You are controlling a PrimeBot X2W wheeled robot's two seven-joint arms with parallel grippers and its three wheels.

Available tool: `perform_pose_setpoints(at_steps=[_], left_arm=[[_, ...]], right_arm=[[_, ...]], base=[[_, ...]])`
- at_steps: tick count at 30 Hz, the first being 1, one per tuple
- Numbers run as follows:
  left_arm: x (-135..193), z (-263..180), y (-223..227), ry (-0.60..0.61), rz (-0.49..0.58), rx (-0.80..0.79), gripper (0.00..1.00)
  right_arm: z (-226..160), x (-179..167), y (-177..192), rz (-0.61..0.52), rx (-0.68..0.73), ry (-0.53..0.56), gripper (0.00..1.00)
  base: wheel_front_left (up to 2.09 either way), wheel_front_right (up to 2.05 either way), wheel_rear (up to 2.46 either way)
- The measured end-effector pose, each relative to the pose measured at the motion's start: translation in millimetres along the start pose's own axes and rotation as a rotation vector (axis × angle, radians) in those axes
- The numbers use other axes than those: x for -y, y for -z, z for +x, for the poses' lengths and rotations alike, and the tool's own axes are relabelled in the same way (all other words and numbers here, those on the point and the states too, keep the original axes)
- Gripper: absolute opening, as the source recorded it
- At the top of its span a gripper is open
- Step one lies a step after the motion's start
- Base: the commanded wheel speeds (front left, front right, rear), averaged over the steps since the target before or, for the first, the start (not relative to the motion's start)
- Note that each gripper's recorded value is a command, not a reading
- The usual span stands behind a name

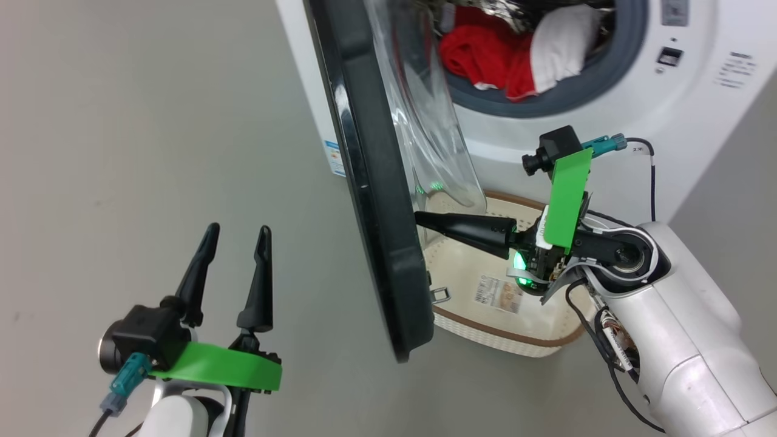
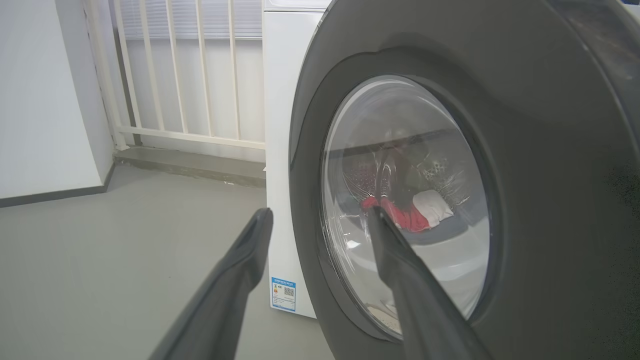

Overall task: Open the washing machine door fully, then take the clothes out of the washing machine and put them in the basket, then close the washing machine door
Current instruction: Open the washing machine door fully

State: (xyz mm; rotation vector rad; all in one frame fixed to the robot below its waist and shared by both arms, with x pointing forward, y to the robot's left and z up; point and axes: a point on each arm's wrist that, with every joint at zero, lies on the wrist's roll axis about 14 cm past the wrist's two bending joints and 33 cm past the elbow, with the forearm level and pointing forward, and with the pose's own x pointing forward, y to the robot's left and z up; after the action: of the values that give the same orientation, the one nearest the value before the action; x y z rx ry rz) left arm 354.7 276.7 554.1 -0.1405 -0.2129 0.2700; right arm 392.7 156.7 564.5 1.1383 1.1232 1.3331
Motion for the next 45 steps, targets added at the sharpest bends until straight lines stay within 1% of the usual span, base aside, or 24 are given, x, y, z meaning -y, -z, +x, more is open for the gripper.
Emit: perform_pose_setpoints(at_steps=[10,13,18,27,34,35,36,37,38,39,43,45], left_arm=[[-30.1,-22.6,-9.9,-0.092,0.008,0.011,1.00],[-39.1,-27.9,-14.7,-0.118,0.014,0.021,1.00],[-47.0,-29.8,-19.0,-0.142,0.019,0.033,1.00],[-49.7,-35.2,-17.0,-0.152,0.015,0.027,1.00],[-47.2,-36.0,-19.0,-0.143,0.007,0.035,1.00],[-46.6,-36.1,-19.1,-0.141,0.005,0.035,1.00],[-46.2,-36.3,-19.2,-0.139,0.004,0.036,1.00],[-45.8,-36.5,-19.3,-0.138,0.004,0.036,1.00],[-45.4,-36.7,-19.6,-0.136,0.004,0.037,1.00],[-45.2,-36.9,-20.1,-0.134,0.003,0.039,1.00],[-43.2,-38.1,-19.7,-0.122,0.002,0.038,1.00],[-42.6,-38.7,-19.3,-0.118,0.000,0.037,1.00]], right_arm=[[36.0,1.6,25.3,0.004,-0.116,0.002,0.00],[47.4,0.6,37.8,0.019,-0.162,-0.007,0.00],[54.5,0.7,47.6,0.029,-0.198,-0.009,0.00],[58.3,-0.1,53.9,0.028,-0.221,-0.002,0.00],[58.2,-4.8,50.9,0.002,-0.185,0.007,0.00],[57.9,-5.7,49.6,-0.008,-0.176,0.010,0.15],[57.6,-7.3,47.8,-0.016,-0.164,0.010,0.35],[57.2,-9.6,44.6,-0.026,-0.142,0.007,0.49],[56.7,-11.8,41.1,-0.037,-0.118,0.005,0.85],[56.1,-14.1,38.9,-0.051,-0.101,0.004,0.99],[48.8,-17.3,29.7,-0.070,0.002,-0.003,1.00],[43.2,-18.3,22.5,-0.106,0.073,0.004,1.00]], base=[[0.00,0.00,0.00],[0.00,0.00,0.00],[0.00,0.00,0.00],[0.00,0.00,0.00],[0.00,0.00,0.00],[0.00,0.00,0.00],[0.00,0.00,0.00],[0.00,0.00,0.00],[0.00,0.00,0.00],[0.00,0.00,0.00],[0.00,0.00,0.00],[0.00,0.00,0.00]])
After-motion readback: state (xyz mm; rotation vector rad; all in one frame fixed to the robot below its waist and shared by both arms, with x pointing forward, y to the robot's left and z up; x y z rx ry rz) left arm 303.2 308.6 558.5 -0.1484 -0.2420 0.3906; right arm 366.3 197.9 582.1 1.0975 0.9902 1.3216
